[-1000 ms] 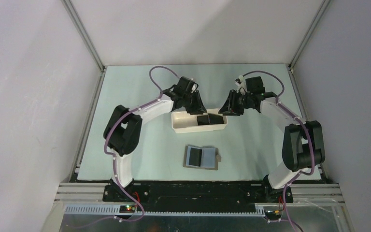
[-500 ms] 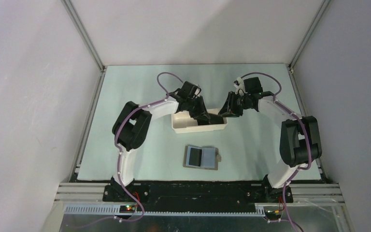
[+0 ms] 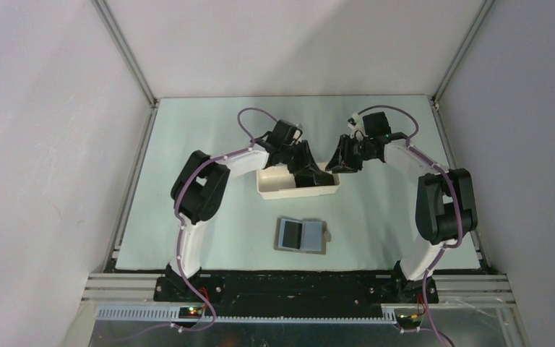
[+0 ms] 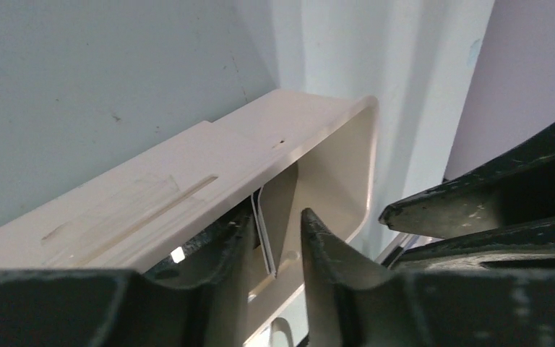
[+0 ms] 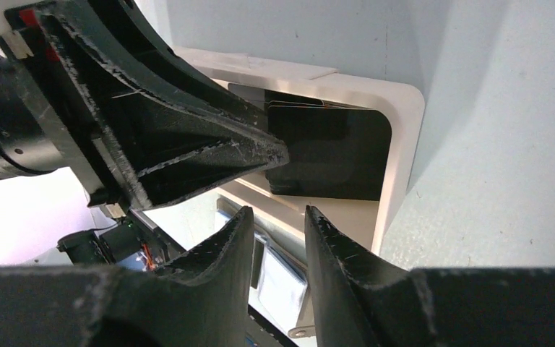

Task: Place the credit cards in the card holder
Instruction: Pick up the credit card from the storage box.

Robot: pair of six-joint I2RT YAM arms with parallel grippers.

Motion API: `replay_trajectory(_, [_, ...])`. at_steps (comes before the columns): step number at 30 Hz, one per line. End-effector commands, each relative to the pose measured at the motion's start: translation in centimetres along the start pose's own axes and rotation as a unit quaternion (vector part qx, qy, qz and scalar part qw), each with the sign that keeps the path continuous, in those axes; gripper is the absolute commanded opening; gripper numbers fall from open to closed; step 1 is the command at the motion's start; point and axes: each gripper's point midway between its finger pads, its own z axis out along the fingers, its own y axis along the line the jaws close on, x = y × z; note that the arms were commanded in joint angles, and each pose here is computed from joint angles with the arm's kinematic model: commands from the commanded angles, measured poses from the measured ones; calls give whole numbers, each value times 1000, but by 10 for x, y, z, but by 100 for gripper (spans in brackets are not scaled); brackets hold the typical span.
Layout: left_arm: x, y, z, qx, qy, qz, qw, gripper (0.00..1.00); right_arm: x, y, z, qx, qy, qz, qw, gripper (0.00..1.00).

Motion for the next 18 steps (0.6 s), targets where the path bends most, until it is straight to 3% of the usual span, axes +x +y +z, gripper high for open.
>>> replay_trajectory(1, [-15, -25, -14, 31, -29, 11, 999, 44, -9, 6, -1, -4, -1, -19, 1000, 38])
replay_trajectory(4, [-19, -14, -22, 5, -58, 12, 998, 48, -6, 6, 6, 9, 11, -30, 999, 45])
replay_trajectory(9, [-22, 3, -45, -31, -100, 12, 994, 46, -1, 6, 19, 42, 31, -58, 997, 46])
replay_trajectory(14, [-27, 14, -65, -56, -136, 2, 989, 42, 6, 5, 36, 78, 50, -83, 992, 44])
replay_trajectory(18, [-26, 14, -63, -50, -127, 9, 991, 38, 3, 6, 44, 94, 51, -92, 990, 37])
